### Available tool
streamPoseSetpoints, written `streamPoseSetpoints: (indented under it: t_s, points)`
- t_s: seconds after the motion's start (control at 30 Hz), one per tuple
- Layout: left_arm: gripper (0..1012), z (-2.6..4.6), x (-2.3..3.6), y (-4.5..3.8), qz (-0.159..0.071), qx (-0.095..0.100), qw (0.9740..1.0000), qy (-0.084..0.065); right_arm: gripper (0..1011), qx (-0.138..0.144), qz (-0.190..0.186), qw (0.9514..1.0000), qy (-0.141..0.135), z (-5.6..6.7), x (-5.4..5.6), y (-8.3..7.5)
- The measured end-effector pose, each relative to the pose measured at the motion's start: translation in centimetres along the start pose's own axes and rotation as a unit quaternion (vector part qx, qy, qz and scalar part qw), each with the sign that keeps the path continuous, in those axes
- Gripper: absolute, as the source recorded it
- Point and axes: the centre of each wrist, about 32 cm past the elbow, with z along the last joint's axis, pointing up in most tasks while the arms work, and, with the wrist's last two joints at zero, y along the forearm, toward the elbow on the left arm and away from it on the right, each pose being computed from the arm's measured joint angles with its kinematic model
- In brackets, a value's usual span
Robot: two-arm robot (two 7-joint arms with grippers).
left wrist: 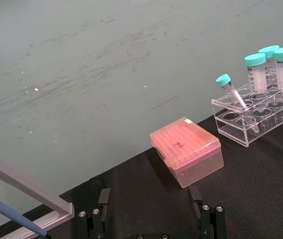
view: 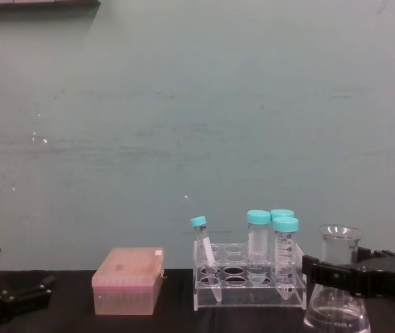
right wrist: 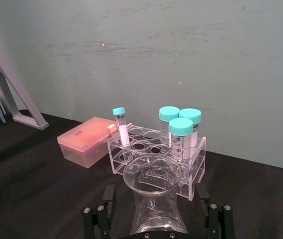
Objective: Pick up the beaker with the right gripper, shake it three times, and then put it down.
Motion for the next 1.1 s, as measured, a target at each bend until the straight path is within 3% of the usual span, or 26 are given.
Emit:
streamPoseSetpoints:
  t_s: [0.27,1.1]
  points:
    - [1000,0.0,0.0,0.0,0.0,0.0,1.0,0.0,1003,-0.003,-0.005,0.9999,0.014,0.01,-0.12,0.22]
    - [1000,0.0,0.0,0.0,0.0,0.0,1.0,0.0,1003,-0.012,-0.012,0.9998,0.006,0.04,-0.2,0.85]
